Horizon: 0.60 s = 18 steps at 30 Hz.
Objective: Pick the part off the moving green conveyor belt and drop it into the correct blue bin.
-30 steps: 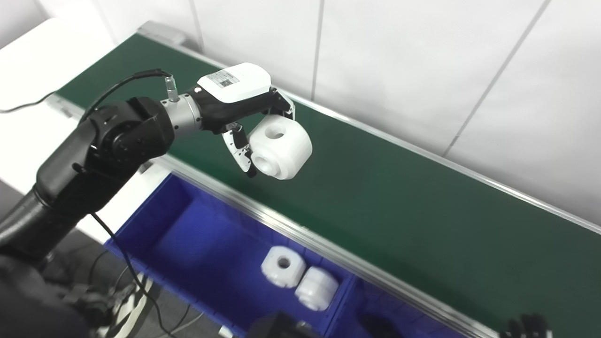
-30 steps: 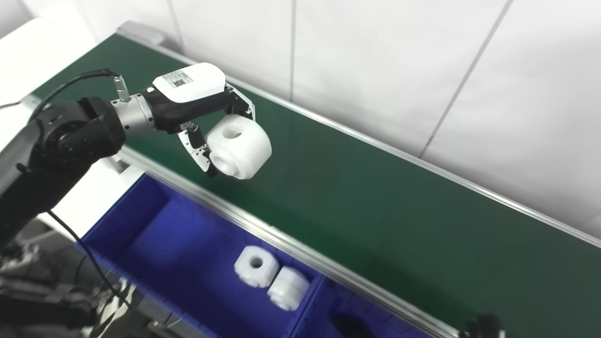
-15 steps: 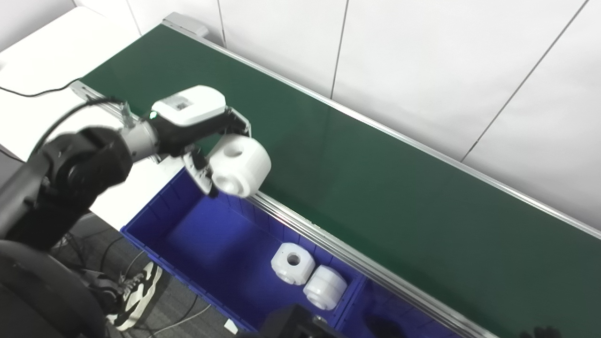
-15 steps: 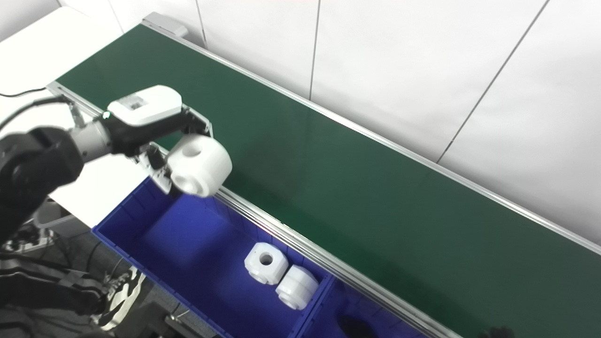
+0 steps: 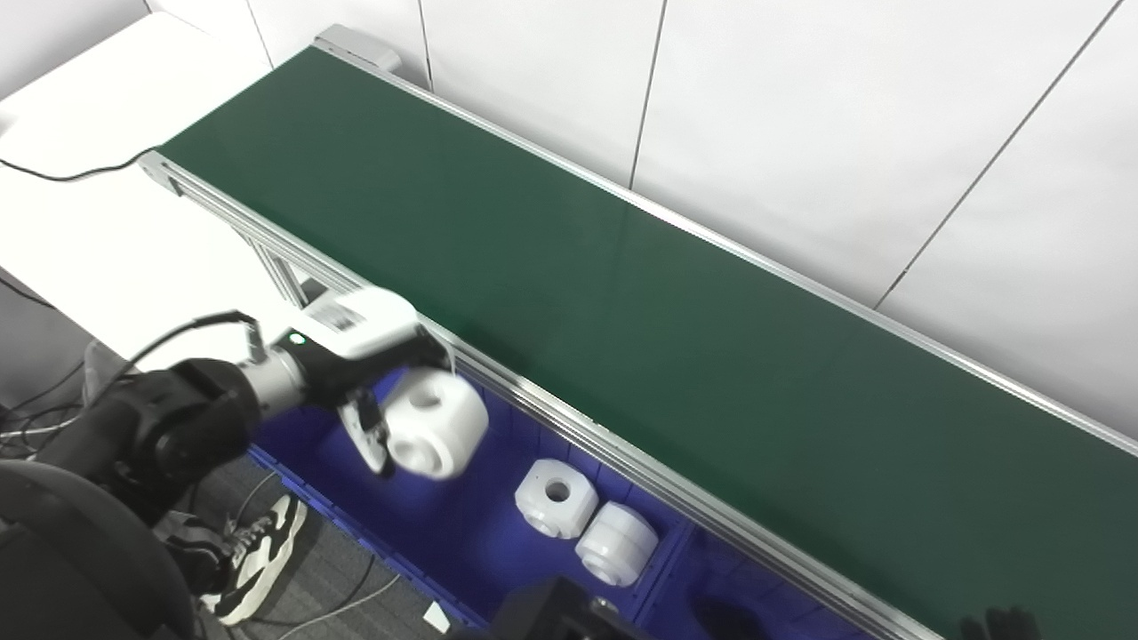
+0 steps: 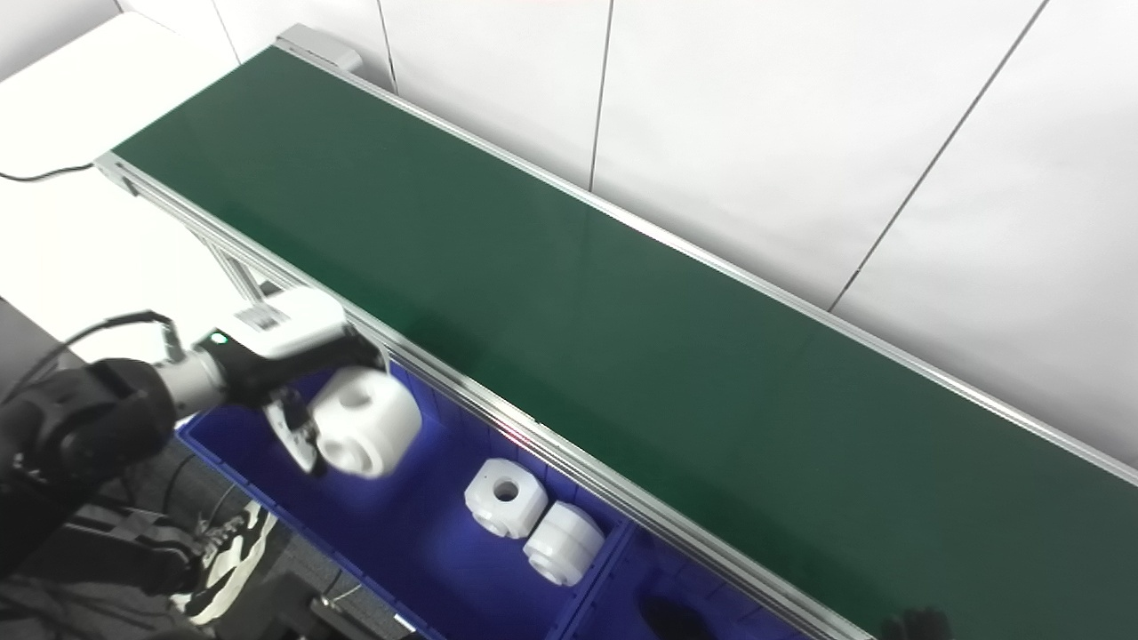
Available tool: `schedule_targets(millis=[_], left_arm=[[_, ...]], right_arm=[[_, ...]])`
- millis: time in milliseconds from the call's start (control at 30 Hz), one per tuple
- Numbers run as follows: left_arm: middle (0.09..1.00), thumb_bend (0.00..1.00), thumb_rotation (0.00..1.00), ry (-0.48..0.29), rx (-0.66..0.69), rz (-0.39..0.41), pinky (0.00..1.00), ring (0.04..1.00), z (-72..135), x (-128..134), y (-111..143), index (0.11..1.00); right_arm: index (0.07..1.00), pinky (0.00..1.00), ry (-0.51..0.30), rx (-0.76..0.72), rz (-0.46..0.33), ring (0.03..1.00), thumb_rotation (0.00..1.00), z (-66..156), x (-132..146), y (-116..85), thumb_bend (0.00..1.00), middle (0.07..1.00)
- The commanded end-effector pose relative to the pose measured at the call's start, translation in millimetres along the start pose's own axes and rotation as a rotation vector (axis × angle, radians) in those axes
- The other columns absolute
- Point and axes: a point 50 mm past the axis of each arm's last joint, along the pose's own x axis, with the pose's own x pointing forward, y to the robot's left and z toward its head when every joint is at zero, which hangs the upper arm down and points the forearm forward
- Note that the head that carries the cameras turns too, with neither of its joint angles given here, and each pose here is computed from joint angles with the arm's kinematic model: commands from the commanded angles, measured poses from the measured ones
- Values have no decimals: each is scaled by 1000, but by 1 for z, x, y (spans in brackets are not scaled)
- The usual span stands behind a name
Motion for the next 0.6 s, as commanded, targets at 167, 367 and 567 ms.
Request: schedule_targets(millis=[167,367,567], left_arm=[[607,735,111,15,94,-45,594,600,-3,12,13,543],[869,999,509,76,129,-174,796,856,-3,12,21,861],[996,1000,635,94,122,-234,936,993,-1,8,29,996]], right_arm=[[1000,1000,-55,-2,3,1000,1000,12,-1,7,910,1000],[1000,1000,-58,5,1,1000,1000,12,-1,7,914,1000],[1000,1000,-53,0,-2,1000,1000,11,-1,6,931,1000]])
